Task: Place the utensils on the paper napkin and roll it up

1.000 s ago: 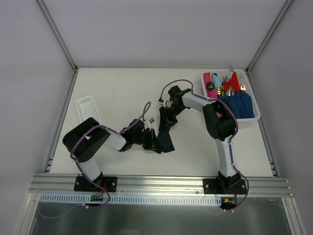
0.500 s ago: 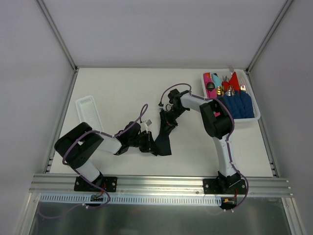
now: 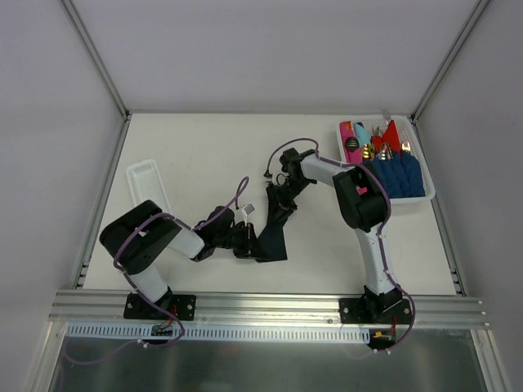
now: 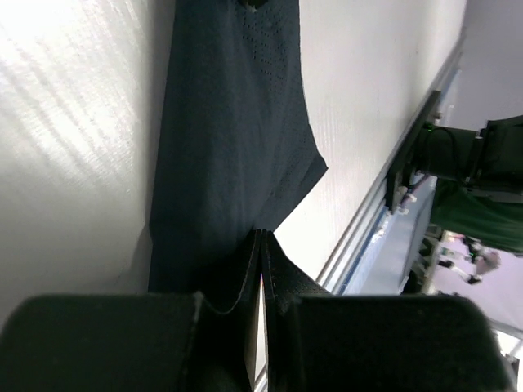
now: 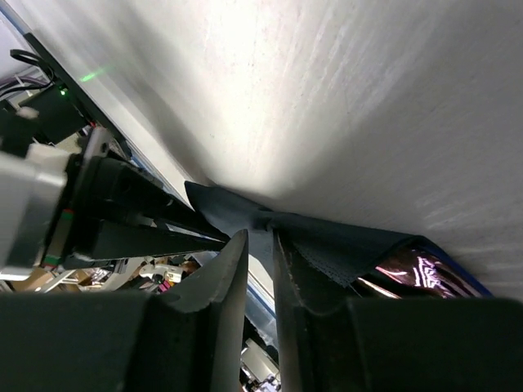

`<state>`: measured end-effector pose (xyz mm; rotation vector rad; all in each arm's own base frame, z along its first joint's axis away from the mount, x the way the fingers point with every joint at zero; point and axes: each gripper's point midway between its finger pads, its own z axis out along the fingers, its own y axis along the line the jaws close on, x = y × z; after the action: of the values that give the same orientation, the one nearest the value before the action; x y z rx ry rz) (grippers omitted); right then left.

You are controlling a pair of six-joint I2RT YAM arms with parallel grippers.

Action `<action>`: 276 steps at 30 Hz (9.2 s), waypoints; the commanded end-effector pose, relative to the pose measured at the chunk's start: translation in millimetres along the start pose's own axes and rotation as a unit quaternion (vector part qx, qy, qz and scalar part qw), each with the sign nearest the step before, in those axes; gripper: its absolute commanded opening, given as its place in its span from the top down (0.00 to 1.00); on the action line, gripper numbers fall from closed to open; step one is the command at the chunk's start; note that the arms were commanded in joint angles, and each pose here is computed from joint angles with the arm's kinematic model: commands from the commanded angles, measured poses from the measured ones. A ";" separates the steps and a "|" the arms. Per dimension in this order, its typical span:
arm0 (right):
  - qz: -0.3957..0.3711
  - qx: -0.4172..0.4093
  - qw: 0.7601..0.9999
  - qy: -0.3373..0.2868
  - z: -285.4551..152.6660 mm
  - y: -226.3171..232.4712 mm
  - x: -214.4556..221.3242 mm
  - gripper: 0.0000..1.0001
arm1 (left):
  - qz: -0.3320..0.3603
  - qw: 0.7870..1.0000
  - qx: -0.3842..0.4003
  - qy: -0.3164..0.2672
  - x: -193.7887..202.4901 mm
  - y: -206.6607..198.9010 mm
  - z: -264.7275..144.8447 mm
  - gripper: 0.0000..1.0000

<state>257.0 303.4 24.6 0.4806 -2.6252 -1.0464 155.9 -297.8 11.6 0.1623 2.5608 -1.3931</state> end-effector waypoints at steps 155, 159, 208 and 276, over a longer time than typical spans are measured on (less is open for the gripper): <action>-0.081 -0.011 0.980 -0.183 -35.4 31.5 -46.3 1.00 | 0.033 0.983 0.046 -0.175 -62.3 -28.1 -47.4 0.58; -0.105 -0.032 0.976 -0.191 -38.9 41.6 -46.0 1.00 | 0.032 0.978 -0.010 -0.208 -77.1 -19.7 -77.5 0.41; -0.323 -0.181 0.909 -0.192 -135.3 169.2 34.7 1.00 | 0.256 0.904 0.153 -0.307 -125.7 -82.3 -160.3 0.26; -0.471 -0.230 0.837 -0.158 -165.3 272.7 128.1 1.00 | 0.488 0.764 0.389 -0.163 -63.1 -249.2 -194.8 0.95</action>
<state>151.5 338.8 317.3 1.5591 -2.2183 -2.0316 149.1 -271.2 307.5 0.9832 1.2813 -1.7196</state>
